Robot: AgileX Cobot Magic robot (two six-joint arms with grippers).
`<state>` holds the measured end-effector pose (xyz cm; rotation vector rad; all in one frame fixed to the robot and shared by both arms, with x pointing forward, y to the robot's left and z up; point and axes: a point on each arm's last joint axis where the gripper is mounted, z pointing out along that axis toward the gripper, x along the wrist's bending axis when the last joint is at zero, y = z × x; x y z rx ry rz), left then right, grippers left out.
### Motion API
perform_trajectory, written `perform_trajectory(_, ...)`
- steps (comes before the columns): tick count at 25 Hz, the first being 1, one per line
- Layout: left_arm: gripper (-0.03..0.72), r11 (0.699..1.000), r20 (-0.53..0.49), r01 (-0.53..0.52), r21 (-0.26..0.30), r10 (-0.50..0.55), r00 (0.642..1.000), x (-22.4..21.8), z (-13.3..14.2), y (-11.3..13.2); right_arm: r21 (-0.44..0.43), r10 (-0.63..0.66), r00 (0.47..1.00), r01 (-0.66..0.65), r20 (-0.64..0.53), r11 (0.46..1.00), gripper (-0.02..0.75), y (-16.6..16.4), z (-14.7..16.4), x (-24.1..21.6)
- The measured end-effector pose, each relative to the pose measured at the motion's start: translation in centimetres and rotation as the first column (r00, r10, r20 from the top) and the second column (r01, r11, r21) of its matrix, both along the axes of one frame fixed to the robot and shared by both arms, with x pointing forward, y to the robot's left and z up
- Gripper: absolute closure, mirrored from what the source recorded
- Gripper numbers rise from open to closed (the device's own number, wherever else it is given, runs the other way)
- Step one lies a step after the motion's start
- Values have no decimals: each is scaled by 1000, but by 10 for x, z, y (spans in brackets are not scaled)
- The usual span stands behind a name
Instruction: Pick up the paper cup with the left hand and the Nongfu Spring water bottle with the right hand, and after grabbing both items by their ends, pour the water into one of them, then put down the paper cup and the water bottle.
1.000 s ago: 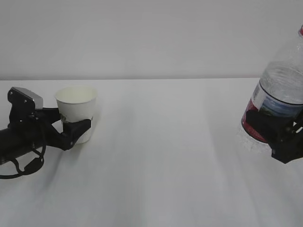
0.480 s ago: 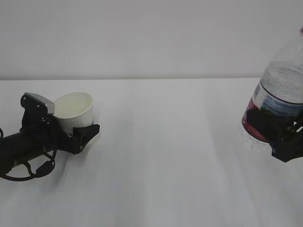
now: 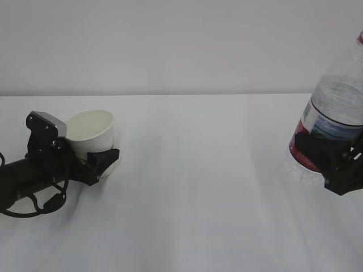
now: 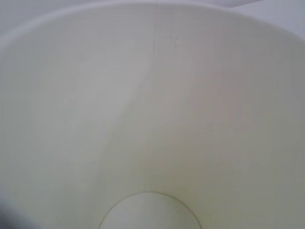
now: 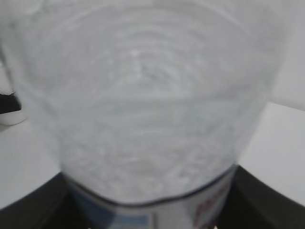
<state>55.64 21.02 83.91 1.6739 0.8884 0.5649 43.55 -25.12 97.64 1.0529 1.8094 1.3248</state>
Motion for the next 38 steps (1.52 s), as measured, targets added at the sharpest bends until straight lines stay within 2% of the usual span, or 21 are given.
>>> perform_trajectory(6, 88, 1000, -7, 10, 2, -10, 1000, -6, 3, 0, 0, 0, 1000, 0, 0, 1000, 238, 0, 0, 0)
perform_trajectory(25, 83, 1000, 49, 23, -3, -23, 999, -64, 57, 8, -23, 7, 1000, -7, -9, 1000, 238, 0, -2, 0)
perform_trajectory(31, 83, 997, 67, 73, -26, -71, 995, -81, 72, 6, -44, 15, 1000, -15, -18, 999, 239, 0, -3, -1)
perform_trajectory(38, 83, 986, 42, 164, -41, -162, 986, -89, 73, 0, -57, 29, 999, -30, -18, 998, 240, 1, -4, -2)
